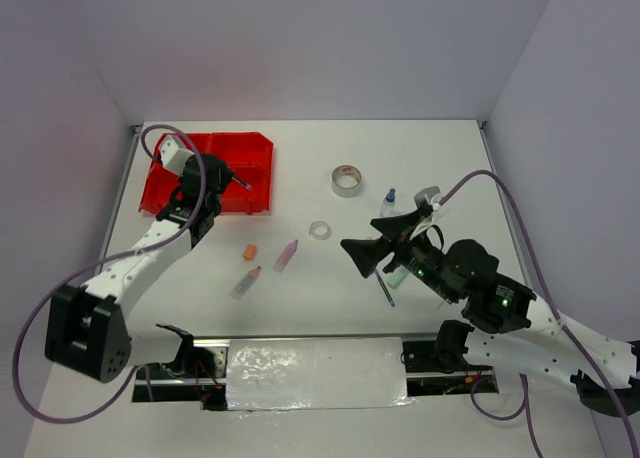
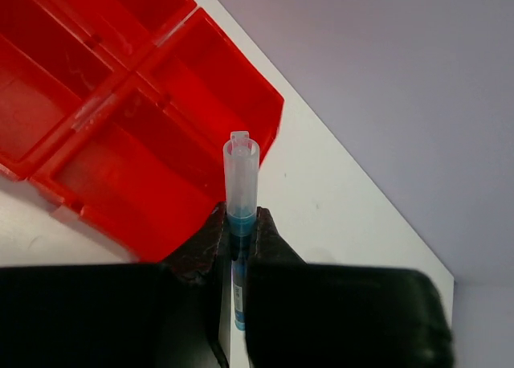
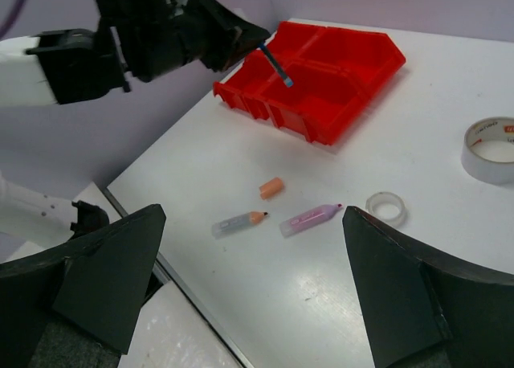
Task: Sort the stationery into containers
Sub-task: Place the pen in the storage box.
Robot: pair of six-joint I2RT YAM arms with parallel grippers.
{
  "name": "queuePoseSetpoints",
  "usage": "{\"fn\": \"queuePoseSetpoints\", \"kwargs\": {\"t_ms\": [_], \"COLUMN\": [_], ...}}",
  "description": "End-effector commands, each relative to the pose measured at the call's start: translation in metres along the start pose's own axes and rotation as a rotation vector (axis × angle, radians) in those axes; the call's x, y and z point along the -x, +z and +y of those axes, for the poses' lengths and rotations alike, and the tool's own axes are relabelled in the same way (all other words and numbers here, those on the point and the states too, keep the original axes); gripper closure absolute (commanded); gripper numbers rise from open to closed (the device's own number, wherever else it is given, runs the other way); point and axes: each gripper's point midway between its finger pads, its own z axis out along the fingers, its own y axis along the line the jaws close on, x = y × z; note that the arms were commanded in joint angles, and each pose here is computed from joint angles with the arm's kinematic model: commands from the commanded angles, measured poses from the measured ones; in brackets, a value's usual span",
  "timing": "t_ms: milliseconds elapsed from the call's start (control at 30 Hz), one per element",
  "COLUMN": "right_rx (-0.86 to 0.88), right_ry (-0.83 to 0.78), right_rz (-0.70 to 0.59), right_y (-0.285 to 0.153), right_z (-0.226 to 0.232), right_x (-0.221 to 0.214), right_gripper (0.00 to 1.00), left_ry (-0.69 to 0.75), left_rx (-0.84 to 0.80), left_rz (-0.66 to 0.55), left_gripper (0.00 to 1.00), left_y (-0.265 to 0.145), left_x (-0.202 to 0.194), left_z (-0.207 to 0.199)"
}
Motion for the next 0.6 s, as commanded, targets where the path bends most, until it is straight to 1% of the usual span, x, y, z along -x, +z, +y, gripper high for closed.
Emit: {"fn": "queuePoseSetpoints", "kwargs": {"t_ms": [0,100,167,200,233,300,333,467,533,567], "right_rx": [-0.018,0.017,0.043,0.048,0.047,0.043,0.039,0.043,0.046,0.044], "right_ry": [0.021,0.044,0.056,0.058,0.053,0.053,0.048,0.037,0.032,0.033], "right_rz": [0.031,0.064,0.061,0.062,0.068,0.065,0.079,0.087,0.076,0.068], "right_y": [-0.003,-0.005,-0.006,-0.006,-0.007,-0.008,-0.009,-0.016,-0.020,-0.021], "right_z": [-0.007,-0.002,0.002,0.003,0.002,0.002,0.001,0.002,0.001,0.002], "right_x": [-0.014,-0.026,-0.028,-0.029,-0.030,-0.027,-0.029,-0.024,-0.019,-0.015], "right_gripper": [0.00,0.00,0.00,0.00,0.00,0.00,0.00,0.00,0.00,0.00], "left_ry": [-0.145,-0.139,-0.138,-0.152,-0.147,-0.154,-0.153,-0.163,-0.161,-0.158], "left_rx": [-0.105,-0.065,-0.040,-0.048,-0.024,-0.030,-0.019,-0.019,-0.010,-0.003], "left_rz": [-0.133,-0.158,-0.142,-0.154,-0.142,-0.144,-0.132,-0.123,-0.113,-0.110], "left_gripper": [0.87,0.86,0.86,0.86,0.83,0.78,0.78,0.77,0.76,0.74], "left_y": [0.038,0.061,0.078,0.083,0.093,0.103,0.111,0.127,0.132,0.132], "left_x": [0.028,0.027,0.012,0.013,0.000,-0.004,-0.013,-0.024,-0.032,-0.035], "left_z": [-0.031,-0.024,-0.015,-0.015,-0.004,0.002,0.011,0.026,0.031,0.035]}}
